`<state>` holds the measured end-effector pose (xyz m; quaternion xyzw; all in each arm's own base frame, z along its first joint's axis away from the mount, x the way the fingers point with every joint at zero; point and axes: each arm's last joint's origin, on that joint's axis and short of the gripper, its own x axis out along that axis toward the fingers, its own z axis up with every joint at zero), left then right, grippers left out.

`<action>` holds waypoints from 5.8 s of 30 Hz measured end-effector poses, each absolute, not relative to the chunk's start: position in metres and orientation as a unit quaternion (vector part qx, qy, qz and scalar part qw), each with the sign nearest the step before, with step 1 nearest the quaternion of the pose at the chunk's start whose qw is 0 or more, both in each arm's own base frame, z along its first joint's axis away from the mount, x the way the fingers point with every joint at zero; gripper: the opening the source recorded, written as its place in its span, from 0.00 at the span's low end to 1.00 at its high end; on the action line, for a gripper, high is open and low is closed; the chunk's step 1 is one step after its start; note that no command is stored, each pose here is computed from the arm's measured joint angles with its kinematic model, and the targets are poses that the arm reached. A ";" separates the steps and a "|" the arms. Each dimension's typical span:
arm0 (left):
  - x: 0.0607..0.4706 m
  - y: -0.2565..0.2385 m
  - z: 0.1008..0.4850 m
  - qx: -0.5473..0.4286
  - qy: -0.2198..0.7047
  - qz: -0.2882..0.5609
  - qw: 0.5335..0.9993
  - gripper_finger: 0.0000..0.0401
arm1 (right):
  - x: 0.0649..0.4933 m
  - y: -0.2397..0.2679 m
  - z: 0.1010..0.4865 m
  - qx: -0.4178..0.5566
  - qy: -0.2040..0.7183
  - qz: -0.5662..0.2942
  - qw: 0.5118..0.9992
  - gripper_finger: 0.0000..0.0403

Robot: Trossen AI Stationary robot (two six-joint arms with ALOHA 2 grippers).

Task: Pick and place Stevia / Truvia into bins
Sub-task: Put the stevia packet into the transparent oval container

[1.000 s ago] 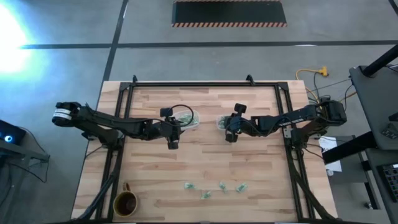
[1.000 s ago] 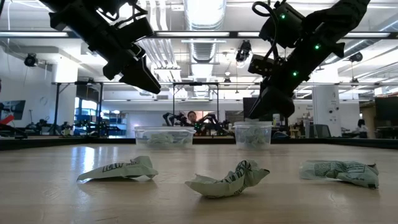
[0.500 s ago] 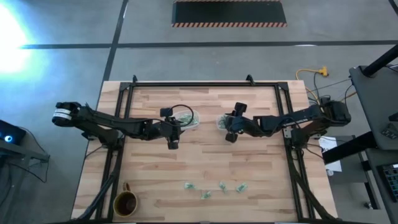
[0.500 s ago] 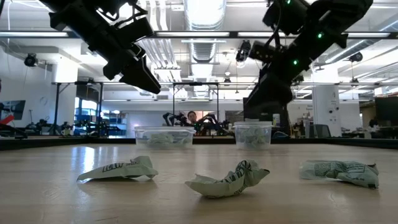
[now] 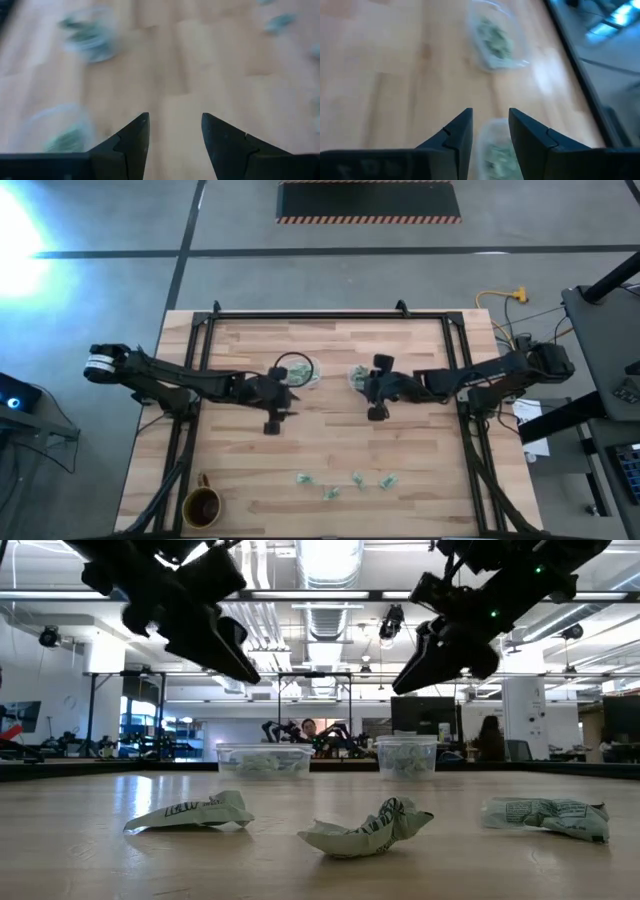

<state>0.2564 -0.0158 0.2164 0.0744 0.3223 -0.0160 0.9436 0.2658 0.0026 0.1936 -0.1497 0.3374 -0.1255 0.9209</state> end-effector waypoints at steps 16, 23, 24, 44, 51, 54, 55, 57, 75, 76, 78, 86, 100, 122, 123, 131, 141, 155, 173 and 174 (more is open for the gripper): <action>0.243 -0.095 0.209 0.057 0.212 -0.180 0.959 0.41 | 0.258 0.031 0.208 -0.145 0.304 -0.048 0.940 0.26; 0.241 -0.132 0.191 0.082 0.196 -0.196 0.957 0.41 | 0.257 0.035 0.209 -0.140 0.300 -0.044 0.943 0.24; 0.242 -0.135 0.189 0.082 0.193 -0.199 0.957 0.41 | 0.257 0.035 0.209 -0.139 0.301 -0.045 0.942 0.23; 0.279 -0.157 0.139 0.058 0.245 -0.188 0.950 0.41 | 0.255 0.034 0.207 -0.127 0.312 -0.049 0.940 0.22; 0.289 -0.161 0.135 0.058 0.252 -0.185 0.948 0.41 | 0.255 0.034 0.206 -0.126 0.312 -0.050 0.940 0.20; 0.290 -0.162 0.133 0.057 0.264 -0.183 0.945 0.41 | 0.255 0.034 0.206 -0.126 0.313 -0.049 0.940 0.19; 0.291 -0.162 0.133 0.052 0.265 -0.181 0.946 0.41 | 0.255 0.034 0.206 -0.126 0.313 -0.050 0.940 0.19; 0.291 -0.163 0.131 0.051 0.268 -0.184 0.944 0.41 | 0.255 0.034 0.206 -0.126 0.313 -0.050 0.940 0.19; 0.294 -0.161 0.111 0.034 0.300 -0.172 0.938 0.41 | 0.254 0.034 0.204 -0.125 0.316 -0.049 0.939 0.18; 0.294 -0.162 0.111 0.033 0.300 -0.173 0.937 0.41 | 0.254 0.034 0.204 -0.125 0.316 -0.049 0.939 0.18; 0.293 -0.161 0.111 0.034 0.304 -0.175 0.936 0.41 | 0.254 0.034 0.203 -0.125 0.317 -0.049 0.939 0.18; 0.292 -0.161 0.109 0.034 0.313 -0.182 0.932 0.41 | 0.253 0.034 0.202 -0.125 0.319 -0.049 0.938 0.19; 0.292 -0.161 0.109 0.050 0.311 -0.189 0.930 0.15 | 0.253 0.034 0.202 -0.125 0.319 -0.049 0.938 0.19; 0.296 -0.151 0.123 0.120 0.277 -0.146 0.942 0.05 | 0.253 0.034 0.202 -0.126 0.318 -0.049 0.938 0.16; 0.296 -0.150 0.126 0.126 0.274 -0.141 0.943 0.05 | 0.253 0.034 0.202 -0.126 0.318 -0.049 0.938 0.16; 0.291 -0.123 0.156 0.180 0.287 -0.073 0.938 0.05 | 0.253 0.034 0.202 -0.126 0.318 -0.050 0.938 0.16; 0.283 -0.064 0.188 0.198 0.295 0.015 0.935 0.05 | 0.253 0.034 0.201 -0.126 0.319 -0.049 0.938 0.15; 0.282 0.009 0.194 0.184 0.324 0.124 0.920 0.05 | 0.252 0.034 0.200 -0.126 0.321 -0.049 0.937 0.15; 0.284 0.050 0.176 0.160 0.363 0.183 0.899 0.05 | 0.252 0.034 0.200 -0.127 0.321 -0.049 0.937 0.15; 0.284 0.050 0.175 0.160 0.365 0.183 0.899 0.05 | 0.252 0.034 0.200 -0.127 0.321 -0.049 0.937 0.15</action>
